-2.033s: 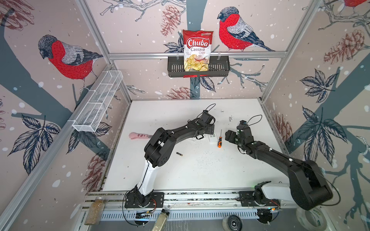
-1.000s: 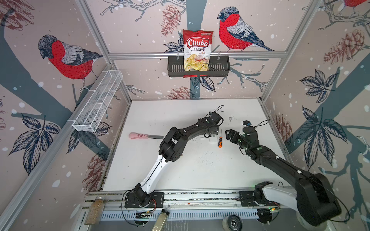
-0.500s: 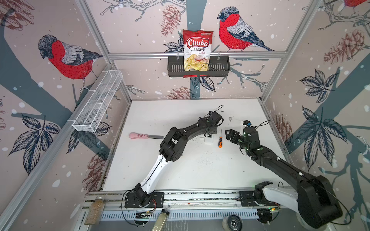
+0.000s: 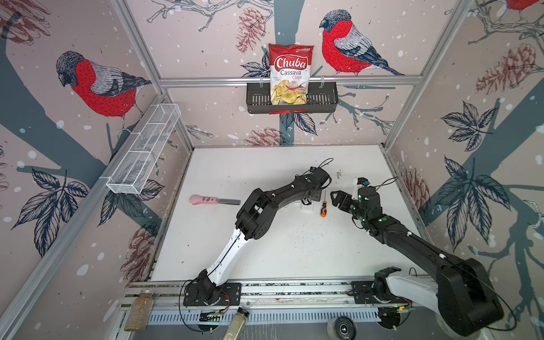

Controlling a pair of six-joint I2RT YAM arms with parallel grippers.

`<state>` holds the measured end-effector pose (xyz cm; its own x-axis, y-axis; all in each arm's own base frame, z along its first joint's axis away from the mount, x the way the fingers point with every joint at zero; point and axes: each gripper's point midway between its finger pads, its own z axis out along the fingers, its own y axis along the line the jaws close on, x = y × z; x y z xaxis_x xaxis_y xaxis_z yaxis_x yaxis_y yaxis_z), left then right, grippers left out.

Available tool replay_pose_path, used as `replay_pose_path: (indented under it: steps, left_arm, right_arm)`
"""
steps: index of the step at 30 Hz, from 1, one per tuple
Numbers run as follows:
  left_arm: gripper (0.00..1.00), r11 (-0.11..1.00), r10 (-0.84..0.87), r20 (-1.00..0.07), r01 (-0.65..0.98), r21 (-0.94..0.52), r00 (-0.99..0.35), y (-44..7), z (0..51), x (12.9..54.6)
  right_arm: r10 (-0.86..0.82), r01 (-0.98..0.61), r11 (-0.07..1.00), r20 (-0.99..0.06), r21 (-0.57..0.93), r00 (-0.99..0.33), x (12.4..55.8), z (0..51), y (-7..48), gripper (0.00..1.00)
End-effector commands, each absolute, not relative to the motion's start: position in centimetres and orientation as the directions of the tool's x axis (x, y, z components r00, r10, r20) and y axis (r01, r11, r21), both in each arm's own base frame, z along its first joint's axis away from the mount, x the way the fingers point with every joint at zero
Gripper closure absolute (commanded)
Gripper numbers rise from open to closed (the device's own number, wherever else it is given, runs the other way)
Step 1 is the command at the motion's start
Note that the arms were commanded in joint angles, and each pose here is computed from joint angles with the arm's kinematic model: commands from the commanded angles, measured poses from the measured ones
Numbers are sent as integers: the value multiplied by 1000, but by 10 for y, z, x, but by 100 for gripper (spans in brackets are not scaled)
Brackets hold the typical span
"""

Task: Unload the batteries from the remote control
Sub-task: 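Lower the left gripper around the display end of the white remote, then close the left gripper on the display remote and lift it upright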

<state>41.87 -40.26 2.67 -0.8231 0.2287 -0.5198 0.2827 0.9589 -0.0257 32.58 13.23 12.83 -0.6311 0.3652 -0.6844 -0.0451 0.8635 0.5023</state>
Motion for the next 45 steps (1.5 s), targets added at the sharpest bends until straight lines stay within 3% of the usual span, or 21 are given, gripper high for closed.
replay_pose_path:
  steps: [1,15,21,32,40,45]
  left_arm:
    - [35,958,261,-514,287,29,-817,-397,27,417]
    - [37,951,303,-504,293,101,-809,-398,17,414]
    - [48,949,308,-501,295,108,-809,-398,14,415]
    - [54,949,298,-538,304,80,-788,-402,46,418]
    - [55,937,251,-592,345,-49,-766,-404,99,421]
    - [55,897,176,-617,383,-220,-767,-396,135,424]
  right_arm:
    - [370,-64,857,-695,512,-616,328,134,135,13]
    - [371,-68,854,-695,516,-616,327,136,135,13]
    - [371,-68,854,-695,516,-615,327,136,135,13]
    - [368,-114,831,-693,544,-620,328,141,139,13]
    - [397,-179,808,-744,561,-537,325,175,126,12]
    - [408,-280,753,-756,596,-512,323,197,130,12]
